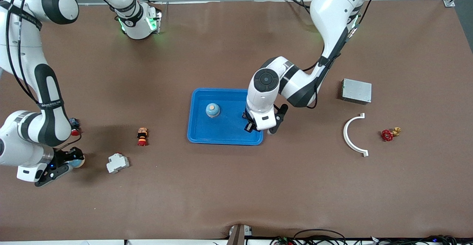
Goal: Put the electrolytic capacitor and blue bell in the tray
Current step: 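Carry the capacitor into the tray while the right gripper lifts the bell, then release the capacitor and withdraw the left gripper while the right holds the bell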
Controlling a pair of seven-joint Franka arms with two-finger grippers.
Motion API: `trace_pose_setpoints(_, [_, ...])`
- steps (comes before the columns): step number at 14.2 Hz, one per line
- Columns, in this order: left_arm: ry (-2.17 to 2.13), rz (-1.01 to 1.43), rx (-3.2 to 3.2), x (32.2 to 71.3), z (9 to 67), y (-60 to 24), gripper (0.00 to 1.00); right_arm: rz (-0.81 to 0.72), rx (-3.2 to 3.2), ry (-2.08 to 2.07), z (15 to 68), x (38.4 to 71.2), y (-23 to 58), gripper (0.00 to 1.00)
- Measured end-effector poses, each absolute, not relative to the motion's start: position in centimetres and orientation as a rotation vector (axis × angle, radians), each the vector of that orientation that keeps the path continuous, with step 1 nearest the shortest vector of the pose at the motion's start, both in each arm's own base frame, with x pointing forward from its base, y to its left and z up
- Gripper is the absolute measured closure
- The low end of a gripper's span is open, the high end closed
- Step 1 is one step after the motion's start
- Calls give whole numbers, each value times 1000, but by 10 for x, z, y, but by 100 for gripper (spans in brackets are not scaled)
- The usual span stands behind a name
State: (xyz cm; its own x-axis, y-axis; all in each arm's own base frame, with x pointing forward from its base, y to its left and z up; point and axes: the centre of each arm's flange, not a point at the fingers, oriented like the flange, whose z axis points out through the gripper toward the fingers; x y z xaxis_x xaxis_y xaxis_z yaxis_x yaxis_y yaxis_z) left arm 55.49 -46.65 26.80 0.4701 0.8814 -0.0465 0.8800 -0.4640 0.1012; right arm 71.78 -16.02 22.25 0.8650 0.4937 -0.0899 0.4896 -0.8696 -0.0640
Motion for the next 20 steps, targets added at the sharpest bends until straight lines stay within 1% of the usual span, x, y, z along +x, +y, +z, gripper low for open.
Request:
trace_pose_setpoints(2, [1561,6,2591,545,247,-480,70,255,-3014,-641,285,720,-119,36])
trace_pose_setpoints(4, [1553,-9,2603,537,224,-488,70,275,-3034,-471,356,715,-59,36])
trace_pose_setpoints(5, [1556,-15,2607,535,215,-489,70,276,-3025,-385,383,708,-30,36])
trace_pose_setpoints(7, [1586,-19,2598,536,204,-486,70,285,-3011,-241,407,694,14,36])
trace_pose_setpoints(8, [1593,-16,2594,539,203,-484,66,304,-3014,-171,406,688,33,36])
trace_pose_setpoints(9, [1596,-11,2589,541,205,-483,58,319,-3024,-105,401,683,54,36])
trace_pose_setpoints(10, [1596,-6,2582,544,208,-482,47,324,-3037,-43,394,678,78,36])
trace_pose_setpoints(12, [1589,19,2558,556,222,-479,29,303,-3059,80,381,667,131,36])
trace_pose_setpoints(13, [1569,40,2552,564,234,-473,17,280,-3067,142,374,660,160,36])
trace_pose_setpoints(15, [1471,89,2581,586,265,-453,1,218,-3070,257,357,643,218,36])
trace_pose_setpoints(17, [1368,129,2649,607,305,-421,0,155,-3059,350,343,624,267,36])
trace_pose_setpoints(20, [1327,179,2693,634,369,-360,0,105,-3045,469,323,597,326,36])
